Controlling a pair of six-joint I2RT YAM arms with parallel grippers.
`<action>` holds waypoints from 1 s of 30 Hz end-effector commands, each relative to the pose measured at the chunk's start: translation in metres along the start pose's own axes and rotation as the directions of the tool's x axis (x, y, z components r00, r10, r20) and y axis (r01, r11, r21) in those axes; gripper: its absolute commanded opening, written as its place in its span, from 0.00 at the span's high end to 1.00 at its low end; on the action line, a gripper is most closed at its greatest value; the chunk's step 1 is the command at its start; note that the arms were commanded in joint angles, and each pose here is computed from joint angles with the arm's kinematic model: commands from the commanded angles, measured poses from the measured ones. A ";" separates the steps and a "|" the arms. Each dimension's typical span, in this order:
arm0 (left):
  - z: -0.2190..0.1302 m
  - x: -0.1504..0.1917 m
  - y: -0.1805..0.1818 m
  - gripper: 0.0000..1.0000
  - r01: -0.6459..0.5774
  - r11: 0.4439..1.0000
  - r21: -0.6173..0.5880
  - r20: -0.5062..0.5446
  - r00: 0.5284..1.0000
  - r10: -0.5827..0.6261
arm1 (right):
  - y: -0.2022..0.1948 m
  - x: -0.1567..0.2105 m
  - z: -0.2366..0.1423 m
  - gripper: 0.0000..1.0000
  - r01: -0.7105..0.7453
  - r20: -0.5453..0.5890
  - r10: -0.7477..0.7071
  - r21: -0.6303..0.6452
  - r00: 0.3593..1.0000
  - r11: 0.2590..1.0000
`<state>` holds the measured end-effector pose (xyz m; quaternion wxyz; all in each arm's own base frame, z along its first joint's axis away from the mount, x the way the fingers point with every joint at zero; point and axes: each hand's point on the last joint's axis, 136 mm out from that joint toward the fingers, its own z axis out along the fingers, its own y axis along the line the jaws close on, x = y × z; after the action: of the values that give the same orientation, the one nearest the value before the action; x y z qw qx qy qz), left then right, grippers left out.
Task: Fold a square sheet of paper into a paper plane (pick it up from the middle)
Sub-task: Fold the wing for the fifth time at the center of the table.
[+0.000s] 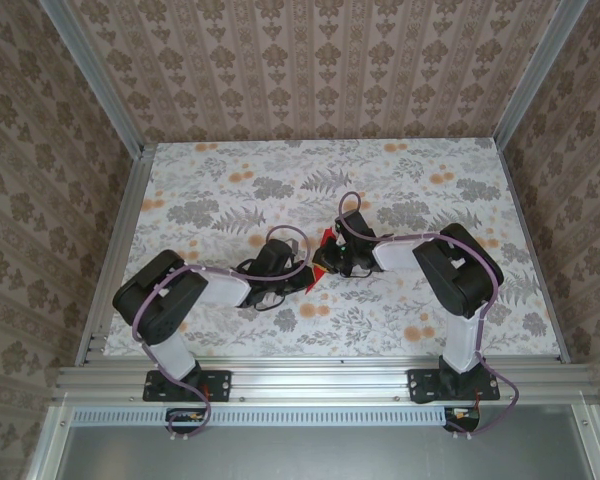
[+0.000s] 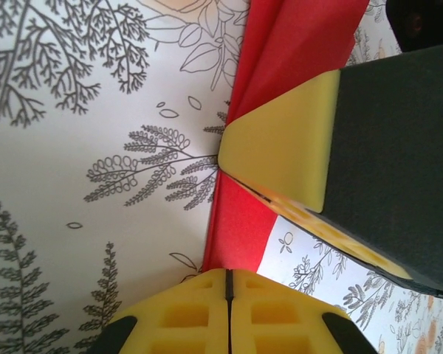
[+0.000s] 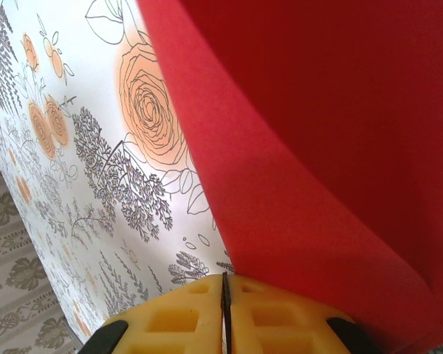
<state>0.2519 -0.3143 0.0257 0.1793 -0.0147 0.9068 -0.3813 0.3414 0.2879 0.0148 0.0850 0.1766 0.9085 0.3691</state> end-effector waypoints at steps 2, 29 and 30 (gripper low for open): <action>0.000 -0.005 -0.012 0.92 -0.017 0.999 0.036 0.007 1.000 0.016 | -0.033 0.018 0.005 0.89 -0.048 -0.044 0.053 0.102 0.998 0.994; -0.016 0.081 0.077 0.99 0.018 0.957 -0.288 -0.290 0.951 -0.105 | -0.028 -0.034 0.000 0.89 0.091 -0.020 -0.090 0.087 0.996 0.992; -0.016 0.082 0.078 0.99 0.017 0.956 -0.294 -0.295 0.949 -0.107 | -0.027 -0.037 0.000 0.89 0.096 -0.016 -0.095 0.085 0.995 0.992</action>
<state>0.2456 -0.3127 0.0184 0.1555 -0.0112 0.9170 -0.3672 0.3496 0.2825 0.0147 0.0669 0.1188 0.9182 0.3718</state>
